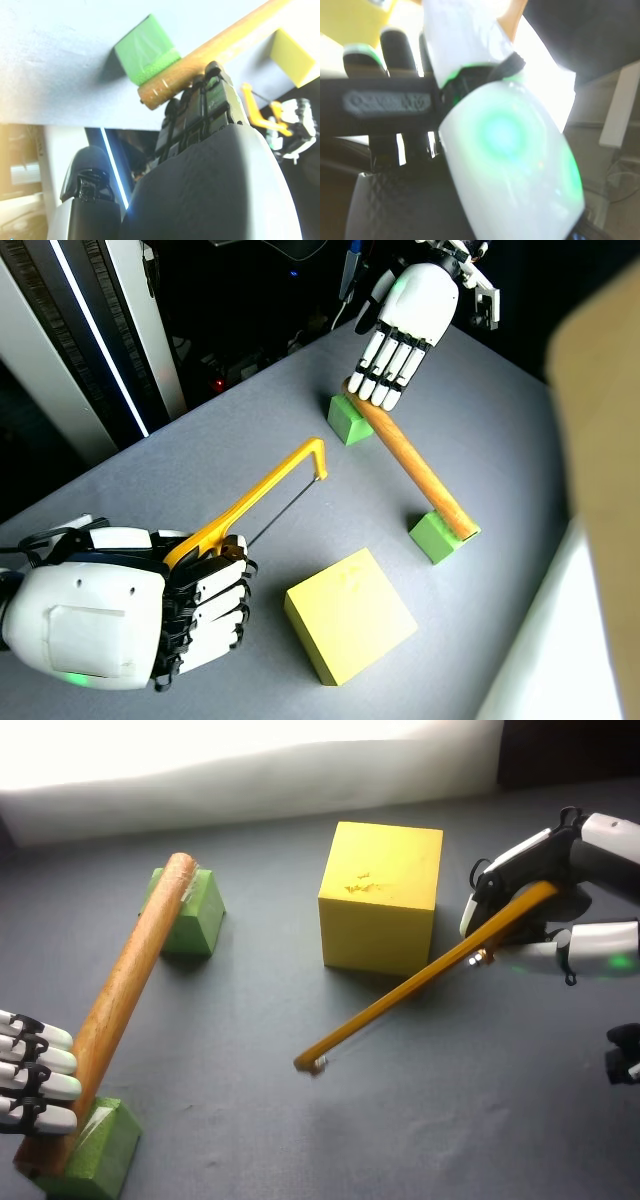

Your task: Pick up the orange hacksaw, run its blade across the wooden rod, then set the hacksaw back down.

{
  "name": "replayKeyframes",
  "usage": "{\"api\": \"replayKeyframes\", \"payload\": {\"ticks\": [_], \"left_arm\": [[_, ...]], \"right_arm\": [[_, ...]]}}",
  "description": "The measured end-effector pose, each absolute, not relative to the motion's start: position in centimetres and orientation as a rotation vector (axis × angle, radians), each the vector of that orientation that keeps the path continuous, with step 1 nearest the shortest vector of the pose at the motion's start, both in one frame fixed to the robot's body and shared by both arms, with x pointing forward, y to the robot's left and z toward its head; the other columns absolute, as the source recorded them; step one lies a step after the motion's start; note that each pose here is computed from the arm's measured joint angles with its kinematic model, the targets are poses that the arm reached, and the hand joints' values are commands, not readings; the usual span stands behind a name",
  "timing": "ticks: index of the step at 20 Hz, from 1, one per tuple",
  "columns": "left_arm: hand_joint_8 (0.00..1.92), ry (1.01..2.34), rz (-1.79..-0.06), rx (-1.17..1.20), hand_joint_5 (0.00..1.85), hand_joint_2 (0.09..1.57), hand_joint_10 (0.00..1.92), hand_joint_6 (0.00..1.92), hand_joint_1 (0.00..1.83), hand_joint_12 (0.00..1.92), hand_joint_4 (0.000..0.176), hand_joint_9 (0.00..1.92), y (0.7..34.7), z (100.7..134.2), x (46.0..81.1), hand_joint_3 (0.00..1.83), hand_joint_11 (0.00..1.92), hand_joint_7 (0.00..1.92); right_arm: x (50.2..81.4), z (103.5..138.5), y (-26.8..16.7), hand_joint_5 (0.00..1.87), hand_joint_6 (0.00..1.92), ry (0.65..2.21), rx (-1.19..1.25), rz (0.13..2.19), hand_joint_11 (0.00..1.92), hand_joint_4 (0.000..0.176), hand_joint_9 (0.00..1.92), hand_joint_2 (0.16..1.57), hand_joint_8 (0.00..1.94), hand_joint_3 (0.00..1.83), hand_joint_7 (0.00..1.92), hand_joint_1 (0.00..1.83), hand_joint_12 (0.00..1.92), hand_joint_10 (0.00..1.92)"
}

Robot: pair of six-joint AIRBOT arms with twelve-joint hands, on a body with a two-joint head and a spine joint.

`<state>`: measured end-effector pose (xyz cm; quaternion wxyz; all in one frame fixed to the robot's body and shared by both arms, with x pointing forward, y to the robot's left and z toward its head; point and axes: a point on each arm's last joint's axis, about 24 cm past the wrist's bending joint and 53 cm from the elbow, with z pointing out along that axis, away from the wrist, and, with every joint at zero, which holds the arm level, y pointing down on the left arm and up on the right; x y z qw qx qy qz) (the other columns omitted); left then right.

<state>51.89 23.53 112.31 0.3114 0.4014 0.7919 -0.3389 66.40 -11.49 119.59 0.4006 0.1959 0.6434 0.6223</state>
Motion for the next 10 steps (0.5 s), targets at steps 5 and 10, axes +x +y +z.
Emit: {"api": "replayKeyframes", "payload": {"ticks": [5,10], "left_arm": [[0.0,2.089,-0.897,1.057,0.04,1.3,0.0,0.0,0.08,0.0,0.0,0.01,23.5,112.4,51.9,0.0,0.0,0.01],[0.0,2.09,-0.894,1.06,0.04,1.3,0.0,0.0,0.09,0.0,0.0,0.0,23.5,112.3,51.9,0.0,0.0,0.01]], "right_arm": [[66.8,119.8,-11.7,0.87,0.97,1.618,0.514,1.553,0.75,0.0,0.81,1.14,1.1,0.0,0.97,1.37,1.58,1.39],[66.2,121.2,-12.3,0.87,0.93,1.549,0.574,1.584,0.81,0.0,0.86,1.14,1.1,0.0,0.94,1.37,1.52,1.39]]}}
